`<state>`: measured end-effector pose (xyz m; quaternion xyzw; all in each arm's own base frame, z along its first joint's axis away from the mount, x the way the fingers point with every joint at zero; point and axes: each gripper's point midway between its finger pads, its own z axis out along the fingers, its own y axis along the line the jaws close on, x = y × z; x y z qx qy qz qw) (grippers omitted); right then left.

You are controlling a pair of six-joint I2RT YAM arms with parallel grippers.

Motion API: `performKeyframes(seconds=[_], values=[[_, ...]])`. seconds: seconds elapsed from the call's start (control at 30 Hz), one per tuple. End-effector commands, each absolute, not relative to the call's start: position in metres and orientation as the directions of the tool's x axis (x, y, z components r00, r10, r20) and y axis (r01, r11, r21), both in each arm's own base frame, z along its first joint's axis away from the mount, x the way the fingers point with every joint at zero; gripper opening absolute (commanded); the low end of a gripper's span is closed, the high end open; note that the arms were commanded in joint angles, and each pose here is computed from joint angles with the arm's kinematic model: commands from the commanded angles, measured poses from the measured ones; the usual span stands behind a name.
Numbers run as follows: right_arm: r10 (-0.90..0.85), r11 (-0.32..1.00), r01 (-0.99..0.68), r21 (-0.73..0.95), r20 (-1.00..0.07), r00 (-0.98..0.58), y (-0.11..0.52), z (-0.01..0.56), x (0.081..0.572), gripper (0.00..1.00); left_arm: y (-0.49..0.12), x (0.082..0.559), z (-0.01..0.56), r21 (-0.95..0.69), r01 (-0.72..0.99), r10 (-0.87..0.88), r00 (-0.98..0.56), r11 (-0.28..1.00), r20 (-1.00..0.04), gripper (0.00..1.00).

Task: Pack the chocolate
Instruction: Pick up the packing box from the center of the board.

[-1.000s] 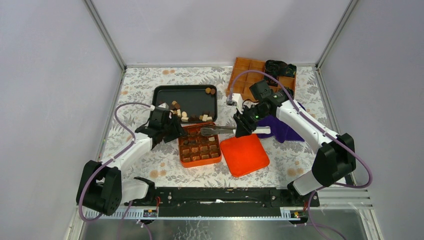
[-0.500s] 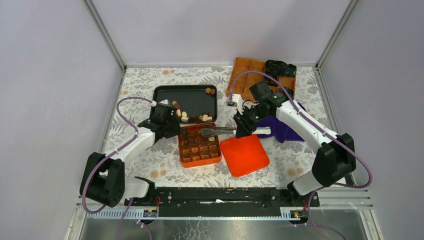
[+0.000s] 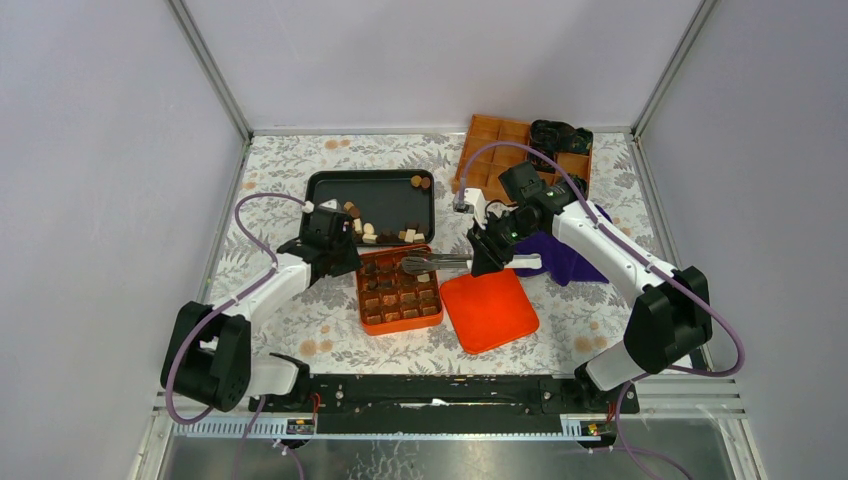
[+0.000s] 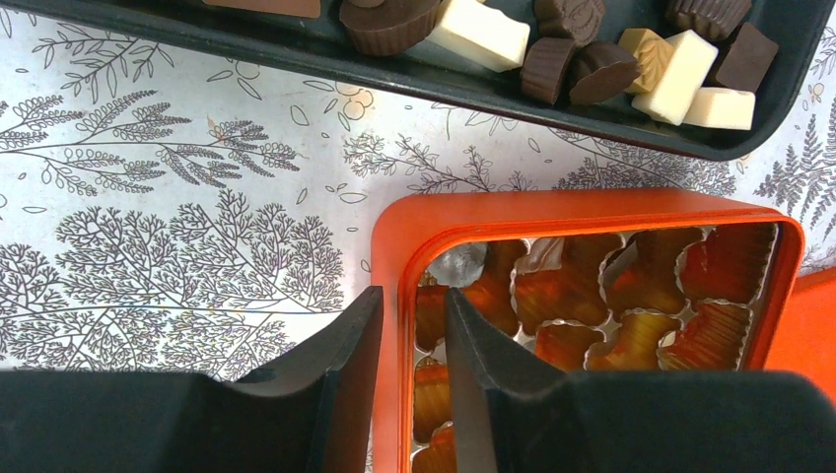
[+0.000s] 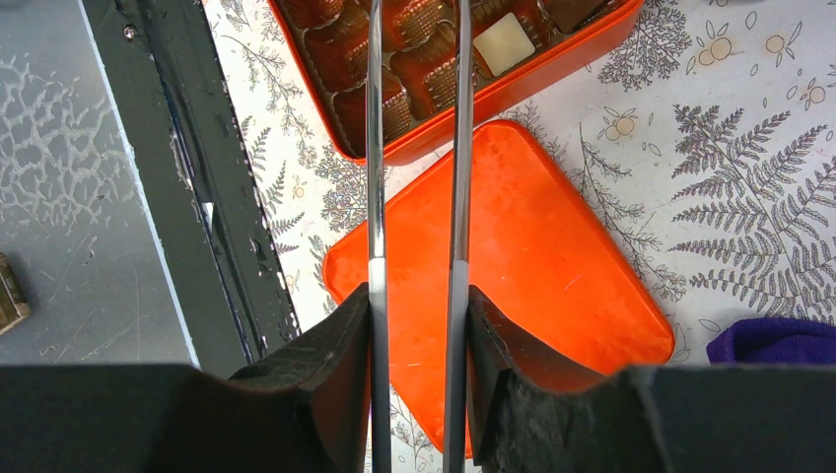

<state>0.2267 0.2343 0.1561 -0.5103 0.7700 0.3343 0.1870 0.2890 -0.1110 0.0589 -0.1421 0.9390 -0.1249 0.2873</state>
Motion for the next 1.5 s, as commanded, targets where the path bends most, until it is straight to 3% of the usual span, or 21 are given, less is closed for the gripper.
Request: performKeyframes(seconds=[0.0,0.4,0.7,1.47], values=[[-0.634,0.222,-0.929,0.296,-0.68,-0.368,0.238,0.175,0.226,0.1,-0.108,0.299,0.063,-0.298,-0.188,-0.327,-0.777,0.936,-0.538,0.35],[-0.638,0.221,-0.932,0.287,-0.68,-0.361,0.237,0.175,0.225,0.1,-0.109,0.302,0.064,-0.299,-0.186,-0.327,-0.773,0.936,-0.544,0.11],[-0.633,0.213,-0.933,0.29,-0.687,-0.357,0.237,0.178,0.223,0.1,-0.106,0.304,0.074,-0.304,-0.19,-0.339,-0.744,0.933,-0.576,0.0],[-0.621,0.178,-0.961,0.213,-0.733,-0.277,0.237,0.218,0.228,0.1,-0.096,0.31,0.131,-0.352,-0.118,-0.359,-0.523,0.929,-0.773,0.0]])
